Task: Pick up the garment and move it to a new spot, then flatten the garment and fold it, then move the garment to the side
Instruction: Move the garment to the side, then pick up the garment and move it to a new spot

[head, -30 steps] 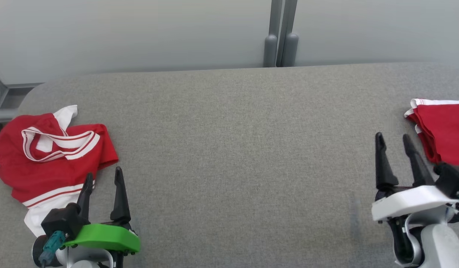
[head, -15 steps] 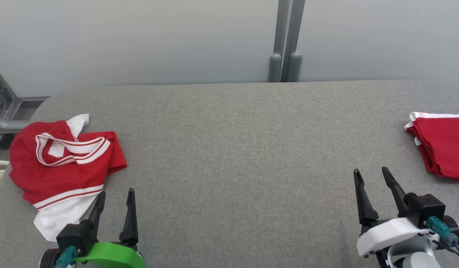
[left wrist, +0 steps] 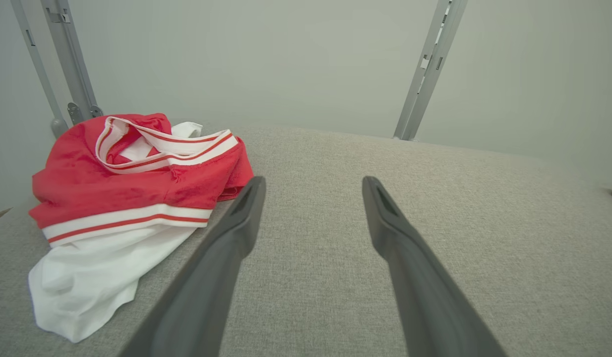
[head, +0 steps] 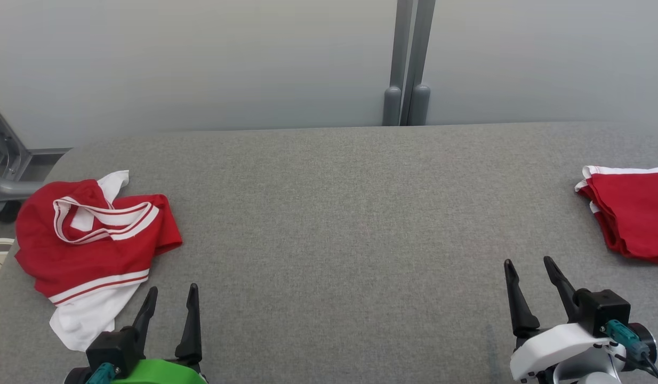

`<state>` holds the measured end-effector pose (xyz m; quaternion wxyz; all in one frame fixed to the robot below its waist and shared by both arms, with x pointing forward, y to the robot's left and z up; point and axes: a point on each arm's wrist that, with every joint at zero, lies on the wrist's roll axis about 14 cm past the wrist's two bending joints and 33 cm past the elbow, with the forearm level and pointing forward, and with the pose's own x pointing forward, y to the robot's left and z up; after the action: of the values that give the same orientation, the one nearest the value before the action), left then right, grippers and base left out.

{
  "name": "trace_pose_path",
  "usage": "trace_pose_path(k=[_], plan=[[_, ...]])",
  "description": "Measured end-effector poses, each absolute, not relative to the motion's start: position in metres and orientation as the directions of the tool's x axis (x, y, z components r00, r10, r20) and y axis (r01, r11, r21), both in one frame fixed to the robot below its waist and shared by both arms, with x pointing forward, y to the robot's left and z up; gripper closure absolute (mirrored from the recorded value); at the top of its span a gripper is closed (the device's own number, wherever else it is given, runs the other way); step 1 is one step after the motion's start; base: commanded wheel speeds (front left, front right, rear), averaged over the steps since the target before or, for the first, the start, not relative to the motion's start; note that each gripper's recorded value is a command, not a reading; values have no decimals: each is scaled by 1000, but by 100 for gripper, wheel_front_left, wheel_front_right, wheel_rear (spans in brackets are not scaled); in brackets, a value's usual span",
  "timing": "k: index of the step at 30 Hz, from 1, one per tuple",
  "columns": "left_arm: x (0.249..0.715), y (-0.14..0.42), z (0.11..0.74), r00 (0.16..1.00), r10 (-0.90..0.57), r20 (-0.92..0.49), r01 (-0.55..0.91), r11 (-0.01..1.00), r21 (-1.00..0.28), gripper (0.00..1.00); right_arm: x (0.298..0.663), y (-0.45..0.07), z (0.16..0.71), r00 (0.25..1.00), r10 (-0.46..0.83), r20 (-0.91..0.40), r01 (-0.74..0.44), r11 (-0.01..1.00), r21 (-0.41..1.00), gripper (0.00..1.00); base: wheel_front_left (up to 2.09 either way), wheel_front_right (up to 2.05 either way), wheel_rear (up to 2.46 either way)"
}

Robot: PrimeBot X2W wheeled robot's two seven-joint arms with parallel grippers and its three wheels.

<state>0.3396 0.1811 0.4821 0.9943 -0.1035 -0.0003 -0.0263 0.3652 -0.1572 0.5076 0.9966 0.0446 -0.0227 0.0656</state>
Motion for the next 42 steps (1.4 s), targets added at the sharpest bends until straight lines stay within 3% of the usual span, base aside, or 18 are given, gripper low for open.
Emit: trace_pose_path(k=[20, 42], plan=[[337, 190, 480, 1000, -28, 1, 28, 981, -192, 0, 370, -145, 497, 987, 159, 25, -161, 979, 125, 0, 0, 0, 0], [274, 272, 476, 966, 258, -7, -255, 952, -170, 0, 387, -30, 490, 880, 475, -2, -471, 872, 135, 0, 0, 0, 0]])
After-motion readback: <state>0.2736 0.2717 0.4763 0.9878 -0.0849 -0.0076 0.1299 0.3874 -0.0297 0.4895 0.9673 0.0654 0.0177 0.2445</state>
